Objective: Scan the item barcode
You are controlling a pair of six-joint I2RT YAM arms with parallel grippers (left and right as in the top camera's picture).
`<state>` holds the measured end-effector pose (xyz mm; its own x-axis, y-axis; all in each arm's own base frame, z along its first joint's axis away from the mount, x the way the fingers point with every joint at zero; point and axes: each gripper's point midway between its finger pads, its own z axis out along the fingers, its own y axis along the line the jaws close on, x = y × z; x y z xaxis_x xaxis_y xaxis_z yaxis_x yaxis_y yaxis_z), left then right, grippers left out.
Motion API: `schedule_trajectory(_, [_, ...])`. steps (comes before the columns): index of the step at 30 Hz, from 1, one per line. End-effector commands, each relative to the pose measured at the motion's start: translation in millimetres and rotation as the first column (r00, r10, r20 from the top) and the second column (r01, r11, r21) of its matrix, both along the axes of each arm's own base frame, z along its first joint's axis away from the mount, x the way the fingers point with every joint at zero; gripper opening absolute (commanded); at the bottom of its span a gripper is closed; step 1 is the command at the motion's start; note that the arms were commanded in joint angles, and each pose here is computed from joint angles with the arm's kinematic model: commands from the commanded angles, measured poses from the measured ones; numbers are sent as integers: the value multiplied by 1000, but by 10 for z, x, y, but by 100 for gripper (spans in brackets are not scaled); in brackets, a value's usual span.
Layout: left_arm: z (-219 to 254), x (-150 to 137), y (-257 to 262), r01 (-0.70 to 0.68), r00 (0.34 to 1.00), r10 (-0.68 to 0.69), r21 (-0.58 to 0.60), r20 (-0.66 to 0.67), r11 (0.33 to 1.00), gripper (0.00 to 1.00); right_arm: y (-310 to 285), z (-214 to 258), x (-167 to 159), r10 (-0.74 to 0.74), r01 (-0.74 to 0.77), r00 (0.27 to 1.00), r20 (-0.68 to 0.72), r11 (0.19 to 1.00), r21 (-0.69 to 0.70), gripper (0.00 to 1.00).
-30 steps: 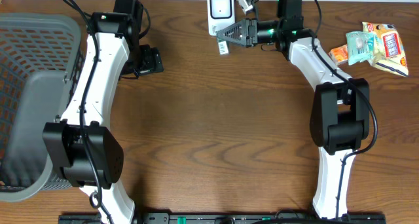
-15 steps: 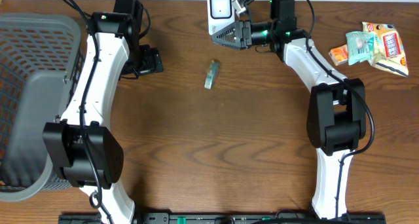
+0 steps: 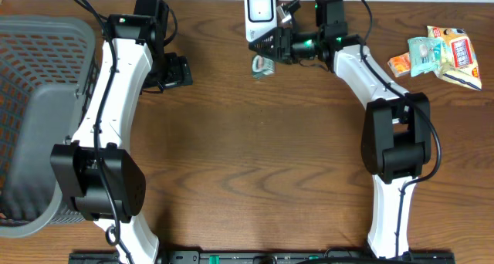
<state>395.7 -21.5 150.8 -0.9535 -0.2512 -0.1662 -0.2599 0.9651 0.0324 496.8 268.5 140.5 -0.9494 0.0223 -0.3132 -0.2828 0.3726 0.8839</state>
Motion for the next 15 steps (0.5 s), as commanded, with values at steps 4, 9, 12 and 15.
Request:
schedule_trajectory(4, [-20, -28, 35, 12, 1000, -12, 16, -12, 1000, 98, -268, -319, 370, -226, 284, 955, 192, 884, -372, 70])
schedule_trajectory(9, [-20, -28, 35, 12, 1000, -12, 16, -12, 1000, 98, -493, -452, 523, -322, 418, 907, 272, 762, -494, 72])
schedule_trajectory(12, [-20, -29, 35, 12, 1000, -12, 16, -12, 1000, 98, -573, -500, 548, -348, 459, 888, 300, 707, -538, 73])
schedule_trajectory(15, [-20, -28, 35, 12, 1000, -12, 16, -12, 1000, 98, -642, -552, 581, -369, 506, 863, 346, 637, -582, 76])
